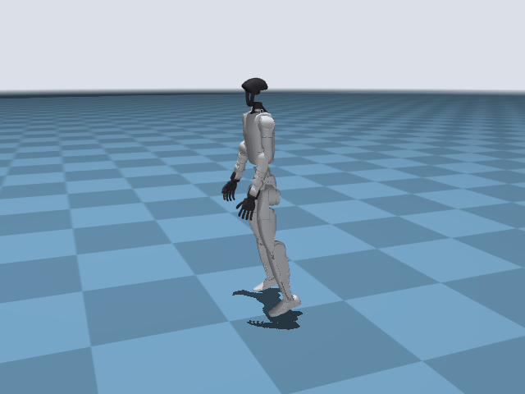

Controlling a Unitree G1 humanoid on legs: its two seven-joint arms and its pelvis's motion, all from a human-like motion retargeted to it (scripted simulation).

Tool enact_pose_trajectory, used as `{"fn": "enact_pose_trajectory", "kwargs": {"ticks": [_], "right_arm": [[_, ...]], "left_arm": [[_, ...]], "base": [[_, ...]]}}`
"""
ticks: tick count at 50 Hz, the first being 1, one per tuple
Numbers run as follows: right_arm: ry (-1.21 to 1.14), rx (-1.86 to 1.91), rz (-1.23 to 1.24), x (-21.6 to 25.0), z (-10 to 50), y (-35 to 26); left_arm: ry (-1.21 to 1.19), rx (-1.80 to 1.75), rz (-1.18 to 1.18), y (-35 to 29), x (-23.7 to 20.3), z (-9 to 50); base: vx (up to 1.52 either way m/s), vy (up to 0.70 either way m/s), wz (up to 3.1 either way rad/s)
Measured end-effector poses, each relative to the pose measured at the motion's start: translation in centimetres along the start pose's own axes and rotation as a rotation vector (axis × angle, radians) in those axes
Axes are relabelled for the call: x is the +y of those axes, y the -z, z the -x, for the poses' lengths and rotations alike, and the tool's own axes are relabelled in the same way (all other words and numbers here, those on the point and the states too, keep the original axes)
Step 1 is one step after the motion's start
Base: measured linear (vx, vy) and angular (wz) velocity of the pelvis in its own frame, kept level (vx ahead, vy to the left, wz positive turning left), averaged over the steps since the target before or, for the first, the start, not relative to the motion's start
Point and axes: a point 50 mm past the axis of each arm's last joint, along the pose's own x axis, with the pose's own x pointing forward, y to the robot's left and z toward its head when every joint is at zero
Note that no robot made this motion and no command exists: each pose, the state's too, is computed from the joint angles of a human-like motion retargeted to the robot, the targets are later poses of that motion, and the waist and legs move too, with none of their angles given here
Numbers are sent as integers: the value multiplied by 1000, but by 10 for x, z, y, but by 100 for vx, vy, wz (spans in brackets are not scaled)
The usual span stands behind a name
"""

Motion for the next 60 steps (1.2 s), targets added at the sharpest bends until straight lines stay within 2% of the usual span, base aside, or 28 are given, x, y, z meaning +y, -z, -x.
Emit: {"fn": "enact_pose_trajectory", "kwargs": {"ticks": [7, 10, 13, 17, 20, 23, 28, 32, 40, 45, 55, 60], "right_arm": [[29, -187, -68, -50, 3, -29], [36, -301, -106, -67, 7, -57], [128, -394, -234, -78, 8, -98], [257, -335, -506, -58, 3, -109], [232, -229, -756, -20, 1, -93], [140, -174, -835, 8, 4, -70], [69, -239, -586, 17, 10, -54], [23, -304, -369, 28, 11, -69], [-125, -225, -160, 47, 9, -54], [-143, -169, -15, 46, 5, -44], [-176, -230, -25, 52, 6, -68], [-240, -336, 84, 56, 11, -102]], "left_arm": [[46, -248, -123, -44, 7, 8], [1, -406, -205, -85, 33, 17], [-169, -481, -219, -128, 69, 23], [-345, -316, -190, -118, 80, 12], [-330, -191, -206, -88, 63, 2], [-258, -172, -238, -62, 42, 0], [-162, -262, -148, -42, 27, 10], [-174, -256, -70, -29, 33, 15], [-143, 18, 70, 8, 32, 5], [-123, 46, 39, 7, 30, 3], [-97, -68, -64, -22, 46, 2], [-108, -139, -93, -47, 55, 3]], "base": [[2, -1, 28], [-7, -1, -10], [-20, -2, -13], [-15, -2, 34], [-4, -3, 45], [0, -1, 9], [-9, -4, -49], [-9, -1, -49], [-8, 0, 4], [-6, 1, 5], [-9, 1, -5], [-19, 0, -1]]}}
